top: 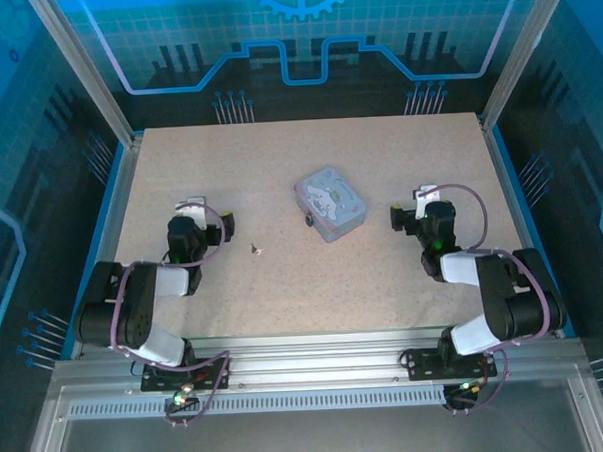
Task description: Unlock a padlock with a key
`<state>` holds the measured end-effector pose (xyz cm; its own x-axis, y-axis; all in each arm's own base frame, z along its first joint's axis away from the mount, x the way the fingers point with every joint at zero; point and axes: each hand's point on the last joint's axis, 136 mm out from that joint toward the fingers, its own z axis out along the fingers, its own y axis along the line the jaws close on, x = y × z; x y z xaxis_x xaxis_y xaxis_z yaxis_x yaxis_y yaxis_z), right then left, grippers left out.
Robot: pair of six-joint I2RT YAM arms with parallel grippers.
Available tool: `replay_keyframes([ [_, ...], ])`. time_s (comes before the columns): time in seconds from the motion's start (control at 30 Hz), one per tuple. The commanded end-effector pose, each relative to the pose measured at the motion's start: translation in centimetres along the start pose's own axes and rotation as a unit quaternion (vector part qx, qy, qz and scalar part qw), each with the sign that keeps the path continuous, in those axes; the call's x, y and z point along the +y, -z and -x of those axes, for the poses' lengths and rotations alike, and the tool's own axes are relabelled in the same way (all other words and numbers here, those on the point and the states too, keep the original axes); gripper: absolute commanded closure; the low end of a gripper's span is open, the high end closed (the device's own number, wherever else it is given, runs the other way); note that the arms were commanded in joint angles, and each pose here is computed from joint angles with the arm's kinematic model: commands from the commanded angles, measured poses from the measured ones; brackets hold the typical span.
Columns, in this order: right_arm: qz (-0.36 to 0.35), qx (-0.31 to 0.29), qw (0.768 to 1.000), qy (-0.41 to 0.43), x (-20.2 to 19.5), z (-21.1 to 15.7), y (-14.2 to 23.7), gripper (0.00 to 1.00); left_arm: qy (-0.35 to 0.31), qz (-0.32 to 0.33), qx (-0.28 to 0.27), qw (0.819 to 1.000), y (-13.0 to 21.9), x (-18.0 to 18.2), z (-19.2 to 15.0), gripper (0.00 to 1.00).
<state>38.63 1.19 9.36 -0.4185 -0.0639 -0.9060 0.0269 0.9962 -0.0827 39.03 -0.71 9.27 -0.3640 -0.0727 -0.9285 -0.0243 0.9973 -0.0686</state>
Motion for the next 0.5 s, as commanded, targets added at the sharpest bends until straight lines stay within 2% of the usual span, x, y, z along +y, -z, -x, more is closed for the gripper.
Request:
replay_keyframes([
  [0.0, -0.011, -0.002, 1.0, -0.018, -0.9, 2.5, 1.0, 0.0, 0.003, 0.012, -0.009, 1.0, 0.6, 0.4, 3.2, 0.01],
  [0.17, 0.015, 0.007, 0.998, -0.058, -0.4, 3.5, 2.5, 0.0, 0.042, 0.021, -0.002, 0.999, 1.6, 0.4, 6.4, 0.01],
  [0.27, 0.048, -0.014, 0.996, -0.073, 0.5, 5.5, 4.0, 0.0, 0.119, 0.01, -0.001, 0.993, 2.4, -0.1, 8.2, 0.01],
  [0.37, 0.076, -0.025, 0.991, -0.11, 1.1, 7.7, 5.8, 0.0, 0.209, -0.006, 0.035, 0.977, 2.8, -0.8, 8.5, 0.01],
  [0.4, 0.063, -0.01, 0.987, -0.147, 0.6, 7.9, 6.3, 0.0, 0.216, -0.036, 0.045, 0.975, 2.8, -1.8, 8.9, 0.01],
  [0.47, -0.029, 0.076, 0.959, -0.273, -2.2, 5.9, 7.9, 0.0, 0.217, -0.101, 0.066, 0.969, 2.5, -4.2, 9.5, 0.01],
])
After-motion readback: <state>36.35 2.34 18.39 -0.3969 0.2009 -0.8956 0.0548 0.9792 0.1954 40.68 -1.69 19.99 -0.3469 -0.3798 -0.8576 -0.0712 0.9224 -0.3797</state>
